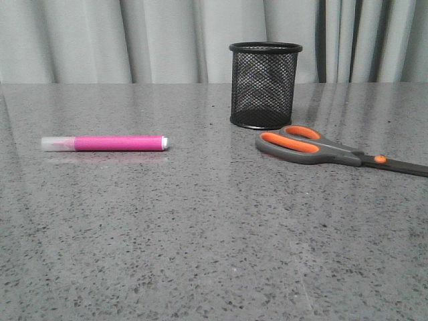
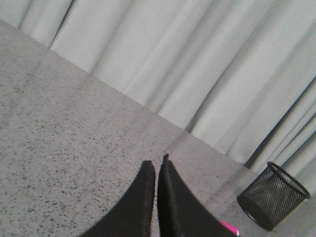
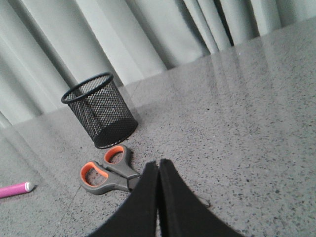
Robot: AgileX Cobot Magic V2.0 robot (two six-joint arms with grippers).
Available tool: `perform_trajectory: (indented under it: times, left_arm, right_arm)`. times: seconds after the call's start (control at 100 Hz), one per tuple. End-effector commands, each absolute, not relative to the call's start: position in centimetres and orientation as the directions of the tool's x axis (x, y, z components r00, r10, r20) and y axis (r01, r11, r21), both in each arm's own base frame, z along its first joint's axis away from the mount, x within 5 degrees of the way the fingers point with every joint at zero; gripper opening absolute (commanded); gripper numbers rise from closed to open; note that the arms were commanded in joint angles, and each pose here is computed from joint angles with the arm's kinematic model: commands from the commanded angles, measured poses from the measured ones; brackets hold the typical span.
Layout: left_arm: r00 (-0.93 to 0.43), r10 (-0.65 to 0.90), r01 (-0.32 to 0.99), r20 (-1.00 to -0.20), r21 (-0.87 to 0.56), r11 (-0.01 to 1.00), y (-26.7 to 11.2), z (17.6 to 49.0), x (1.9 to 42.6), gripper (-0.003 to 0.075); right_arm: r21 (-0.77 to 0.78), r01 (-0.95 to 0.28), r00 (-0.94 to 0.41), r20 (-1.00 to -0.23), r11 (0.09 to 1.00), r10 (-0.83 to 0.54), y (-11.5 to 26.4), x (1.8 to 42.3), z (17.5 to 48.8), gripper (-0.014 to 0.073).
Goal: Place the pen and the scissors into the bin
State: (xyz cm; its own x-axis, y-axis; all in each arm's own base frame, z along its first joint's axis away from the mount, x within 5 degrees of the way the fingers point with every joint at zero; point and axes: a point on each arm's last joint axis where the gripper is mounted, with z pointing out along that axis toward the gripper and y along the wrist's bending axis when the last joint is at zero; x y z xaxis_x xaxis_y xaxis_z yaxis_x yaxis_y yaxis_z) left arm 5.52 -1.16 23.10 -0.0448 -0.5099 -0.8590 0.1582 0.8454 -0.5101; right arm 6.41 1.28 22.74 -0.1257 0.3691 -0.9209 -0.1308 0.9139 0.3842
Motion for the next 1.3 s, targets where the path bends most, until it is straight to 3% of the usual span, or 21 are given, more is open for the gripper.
perform_trajectory:
  times: [0.0, 0.11, 0.27, 0.49, 0.57, 0.67, 0.76, 0.84, 0.89, 1.11, 1.29]
  left_arm:
    - [-0.059, -0.421, 0.163, -0.905, -0.424, 0.891, -1.3, 26.0, 6.1, -0.0020]
    - [-0.170, -0.262, 0.186, -0.950, -0.292, 0.938, -1.9, 28.1, 7.1, -0.0019]
    - [-0.312, -0.113, 0.246, -0.943, -0.196, 0.949, -2.7, 30.3, 9.2, -0.0019]
    - [-0.408, -0.083, 0.268, -0.909, -0.206, 0.941, -3.3, 31.7, 11.4, -0.0018]
    - [-0.421, -0.086, 0.265, -0.903, -0.213, 0.940, -3.3, 31.8, 11.9, -0.0005]
    - [-0.428, -0.079, 0.264, -0.900, -0.208, 0.942, -3.3, 31.7, 12.3, 0.0097]
    - [-0.434, -0.086, 0.270, -0.897, -0.220, 0.937, -3.5, 31.6, 12.7, 0.0278]
    - [-0.434, -0.087, 0.279, -0.897, -0.225, 0.934, -3.6, 31.6, 13.2, 0.0432]
    - [-0.432, -0.082, 0.290, -0.898, -0.224, 0.931, -3.7, 31.7, 13.5, 0.0466]
    - [-0.416, 0.094, 0.470, -0.905, -0.125, 0.874, -5.0, 33.0, 15.8, 0.0402]
    - [-0.371, 0.313, 0.691, -0.874, -0.035, 0.722, -6.8, 33.2, 19.7, 0.0369]
  right_arm:
    - [0.344, -0.121, -0.116, -0.936, 0.931, 0.331, 1.3, 7.6, 25.9, -0.0050]
    - [0.256, -0.137, -0.246, -0.945, 0.957, 0.218, 1.8, 9.7, 27.8, -0.0050]
    - [0.234, -0.169, -0.394, -0.906, 0.957, 0.152, 2.7, 12.7, 30.2, -0.0050]
    - [0.209, -0.202, -0.474, -0.876, 0.957, 0.091, 3.2, 15.0, 31.6, -0.0042]
    - [0.190, -0.220, -0.491, -0.869, 0.957, 0.060, 3.3, 15.3, 31.7, 0.0036]
    - [0.183, -0.227, -0.499, -0.865, 0.956, 0.048, 3.4, 15.5, 31.7, 0.0256]
    - [0.183, -0.227, -0.499, -0.866, 0.957, 0.047, 3.4, 15.5, 31.7, 0.0444]
    - [0.181, -0.229, -0.498, -0.866, 0.957, 0.044, 3.4, 15.5, 31.7, 0.0477]
    - [0.180, -0.229, -0.498, -0.866, 0.957, 0.044, 3.4, 15.5, 31.7, 0.0470]
    - [0.153, -0.243, -0.488, -0.873, 0.958, 0.015, 3.4, 15.5, 31.7, 0.0463]
    - [0.128, -0.257, -0.481, -0.877, 0.958, -0.012, 3.4, 15.5, 31.7, 0.0463]
